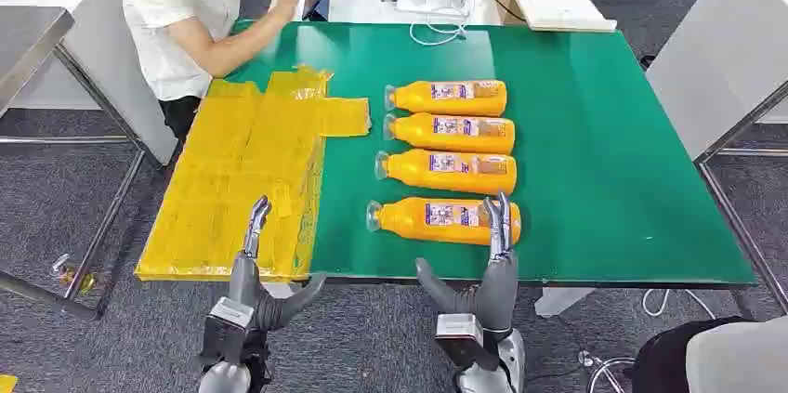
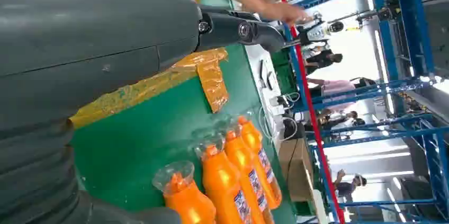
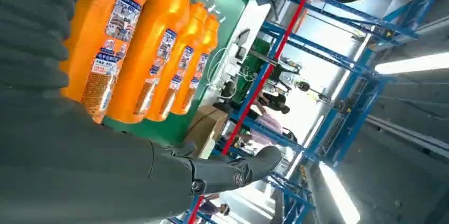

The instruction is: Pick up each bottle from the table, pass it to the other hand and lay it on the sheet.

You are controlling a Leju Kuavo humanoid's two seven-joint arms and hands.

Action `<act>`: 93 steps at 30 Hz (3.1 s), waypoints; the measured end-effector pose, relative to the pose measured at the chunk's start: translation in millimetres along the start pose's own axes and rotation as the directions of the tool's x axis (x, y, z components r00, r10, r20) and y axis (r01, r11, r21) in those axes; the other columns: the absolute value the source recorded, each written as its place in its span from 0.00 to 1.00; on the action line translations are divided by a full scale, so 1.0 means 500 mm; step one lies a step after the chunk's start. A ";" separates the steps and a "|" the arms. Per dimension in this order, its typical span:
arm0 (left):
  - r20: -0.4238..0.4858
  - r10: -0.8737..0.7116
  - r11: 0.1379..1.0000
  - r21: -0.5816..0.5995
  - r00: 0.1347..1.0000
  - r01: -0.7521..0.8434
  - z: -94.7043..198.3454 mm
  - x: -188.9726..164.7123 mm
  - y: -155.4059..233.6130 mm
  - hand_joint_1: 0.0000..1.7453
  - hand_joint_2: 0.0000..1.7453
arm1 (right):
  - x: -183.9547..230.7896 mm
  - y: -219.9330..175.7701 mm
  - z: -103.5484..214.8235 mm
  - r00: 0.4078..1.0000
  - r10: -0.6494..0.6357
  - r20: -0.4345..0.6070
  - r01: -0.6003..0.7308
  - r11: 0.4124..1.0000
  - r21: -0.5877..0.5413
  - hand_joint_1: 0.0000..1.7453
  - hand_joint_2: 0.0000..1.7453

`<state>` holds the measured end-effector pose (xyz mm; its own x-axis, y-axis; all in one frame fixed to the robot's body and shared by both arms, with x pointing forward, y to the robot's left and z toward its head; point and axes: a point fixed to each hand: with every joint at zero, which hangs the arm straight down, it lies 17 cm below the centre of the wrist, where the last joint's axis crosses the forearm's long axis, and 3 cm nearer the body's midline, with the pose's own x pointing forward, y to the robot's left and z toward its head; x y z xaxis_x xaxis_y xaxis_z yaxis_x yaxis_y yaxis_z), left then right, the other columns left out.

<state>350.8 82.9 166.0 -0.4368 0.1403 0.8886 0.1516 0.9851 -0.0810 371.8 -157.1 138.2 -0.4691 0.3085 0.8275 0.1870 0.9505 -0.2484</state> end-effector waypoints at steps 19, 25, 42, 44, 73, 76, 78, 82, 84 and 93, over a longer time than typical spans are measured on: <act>-0.012 0.006 0.998 -0.054 1.000 -0.007 0.015 -0.010 -0.033 0.00 1.00 | -0.144 -0.054 -0.030 0.926 0.374 -0.043 -0.363 0.918 0.157 0.00 1.00; -0.014 0.017 0.997 -0.077 1.000 -0.018 0.004 -0.018 -0.044 0.00 1.00 | -0.310 -0.110 -0.031 0.778 0.615 -0.130 -0.544 0.762 0.351 0.00 1.00; -0.032 0.008 0.996 -0.092 0.999 -0.011 0.001 -0.025 -0.052 0.00 1.00 | -0.450 -0.157 -0.018 0.549 0.820 -0.159 -0.614 0.525 0.589 0.00 1.00; -0.034 0.009 0.996 -0.092 0.999 -0.012 0.000 -0.025 -0.053 0.00 1.00 | -0.453 -0.156 -0.023 0.542 0.826 -0.155 -0.615 0.516 0.596 0.00 1.00; -0.004 0.006 0.991 -0.132 1.000 -0.006 -0.017 -0.012 -0.067 0.00 1.00 | -0.477 -0.049 -0.040 0.529 0.847 -0.058 -0.499 0.365 0.786 1.00 1.00; -0.002 0.005 0.991 -0.132 1.000 -0.005 -0.017 -0.012 -0.067 0.00 1.00 | -0.478 -0.045 -0.032 0.541 0.838 -0.073 -0.484 0.382 0.787 0.98 1.00; -0.002 0.004 0.991 -0.132 1.000 -0.005 -0.017 -0.011 -0.067 0.00 1.00 | -0.480 -0.044 -0.026 0.545 0.834 -0.085 -0.476 0.391 0.788 0.98 1.00; 0.001 0.004 0.992 -0.129 1.000 -0.003 -0.018 -0.010 -0.065 0.00 1.00 | -0.482 -0.042 -0.017 0.552 0.828 -0.100 -0.463 0.404 0.789 1.00 1.00; 0.006 0.005 0.992 -0.128 1.000 -0.004 -0.019 -0.006 -0.065 0.00 1.00 | -0.486 -0.040 -0.002 0.559 0.822 -0.112 -0.446 0.412 0.794 1.00 1.00; -0.266 0.419 0.908 0.121 0.868 -0.401 -0.020 -0.077 -0.021 0.00 1.00 | -0.400 0.010 0.017 0.857 0.415 -0.307 -0.160 0.780 0.605 1.00 1.00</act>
<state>374.8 66.2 137.0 -0.0798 0.5082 0.8575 0.2055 0.8502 -0.4847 459.0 -214.0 -32.9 -0.0593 0.6467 0.7604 -0.3015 0.7146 -0.6312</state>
